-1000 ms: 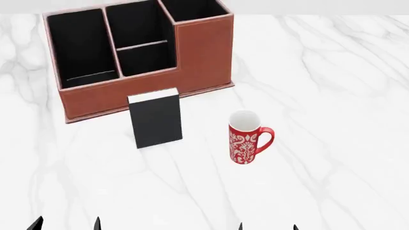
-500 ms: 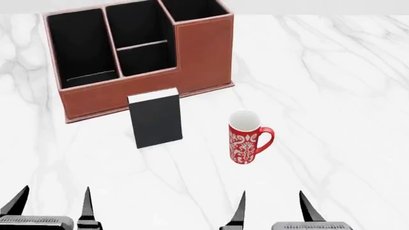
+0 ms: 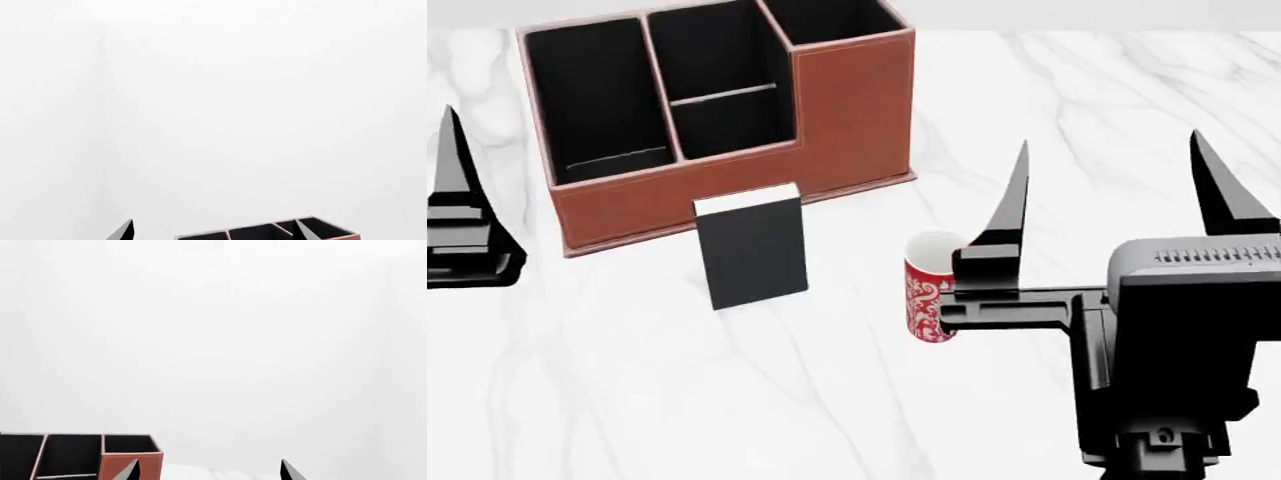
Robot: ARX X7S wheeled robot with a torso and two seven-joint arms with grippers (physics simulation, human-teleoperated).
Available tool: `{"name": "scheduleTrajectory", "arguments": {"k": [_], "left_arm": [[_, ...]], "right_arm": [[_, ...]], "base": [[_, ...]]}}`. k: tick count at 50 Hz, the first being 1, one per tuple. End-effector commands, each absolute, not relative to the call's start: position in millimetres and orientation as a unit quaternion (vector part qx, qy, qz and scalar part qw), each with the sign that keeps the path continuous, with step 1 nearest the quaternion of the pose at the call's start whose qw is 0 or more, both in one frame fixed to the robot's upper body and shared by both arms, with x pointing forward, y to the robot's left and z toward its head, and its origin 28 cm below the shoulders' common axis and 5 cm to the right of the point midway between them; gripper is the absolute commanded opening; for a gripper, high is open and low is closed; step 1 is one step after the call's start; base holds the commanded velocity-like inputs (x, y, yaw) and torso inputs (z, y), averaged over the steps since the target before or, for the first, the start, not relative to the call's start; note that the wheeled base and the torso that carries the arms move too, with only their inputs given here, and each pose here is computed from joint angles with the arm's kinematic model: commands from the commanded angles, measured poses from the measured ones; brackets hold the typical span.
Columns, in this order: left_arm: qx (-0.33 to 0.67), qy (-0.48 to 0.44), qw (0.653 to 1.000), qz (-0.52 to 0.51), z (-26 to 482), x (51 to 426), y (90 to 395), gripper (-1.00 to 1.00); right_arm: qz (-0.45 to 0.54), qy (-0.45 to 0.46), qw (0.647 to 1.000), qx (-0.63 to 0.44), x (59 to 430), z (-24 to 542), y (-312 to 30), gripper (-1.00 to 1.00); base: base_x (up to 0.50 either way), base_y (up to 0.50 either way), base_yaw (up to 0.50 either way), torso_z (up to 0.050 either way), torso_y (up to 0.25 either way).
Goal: Pick up the book and place it in the front compartment of the caddy.
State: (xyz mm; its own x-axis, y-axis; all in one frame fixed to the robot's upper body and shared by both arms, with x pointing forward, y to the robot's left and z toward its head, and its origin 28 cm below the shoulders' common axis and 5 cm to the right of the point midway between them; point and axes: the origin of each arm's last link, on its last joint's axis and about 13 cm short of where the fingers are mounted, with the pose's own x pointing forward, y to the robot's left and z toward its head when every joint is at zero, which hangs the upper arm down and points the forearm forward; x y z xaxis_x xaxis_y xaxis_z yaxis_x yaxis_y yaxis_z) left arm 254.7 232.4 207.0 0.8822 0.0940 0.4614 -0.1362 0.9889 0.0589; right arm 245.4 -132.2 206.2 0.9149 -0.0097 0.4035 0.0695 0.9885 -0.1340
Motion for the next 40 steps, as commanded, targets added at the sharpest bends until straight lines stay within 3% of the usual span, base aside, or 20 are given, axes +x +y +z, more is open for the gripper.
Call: {"name": "scheduleTrajectory", "arguments": {"k": [1, 36, 40], "left_arm": [[0.045, -0.271, 0.960, 0.057, 227.6, 248.7, 234.7, 1.00], [0.056, -0.272, 0.959, 0.057, 227.2, 251.8, 235.5, 1.00], [0.057, -0.271, 0.959, 0.056, 226.3, 251.7, 235.2, 1.00]], "right_arm": [[-0.016, -0.238, 0.968, -0.079, 240.5, 225.7, -134.2, 1.00], [0.001, -0.228, 0.968, -0.103, 244.6, 219.7, -127.6, 1.00], [0.003, -0.223, 0.969, -0.107, 245.6, 217.9, -126.4, 1.00]], "base": [[0.00, 0.00, 0.00, 0.000, 0.000], [0.00, 0.49, 0.00, 0.000, 0.000], [0.00, 0.04, 0.00, 0.000, 0.000]]}}
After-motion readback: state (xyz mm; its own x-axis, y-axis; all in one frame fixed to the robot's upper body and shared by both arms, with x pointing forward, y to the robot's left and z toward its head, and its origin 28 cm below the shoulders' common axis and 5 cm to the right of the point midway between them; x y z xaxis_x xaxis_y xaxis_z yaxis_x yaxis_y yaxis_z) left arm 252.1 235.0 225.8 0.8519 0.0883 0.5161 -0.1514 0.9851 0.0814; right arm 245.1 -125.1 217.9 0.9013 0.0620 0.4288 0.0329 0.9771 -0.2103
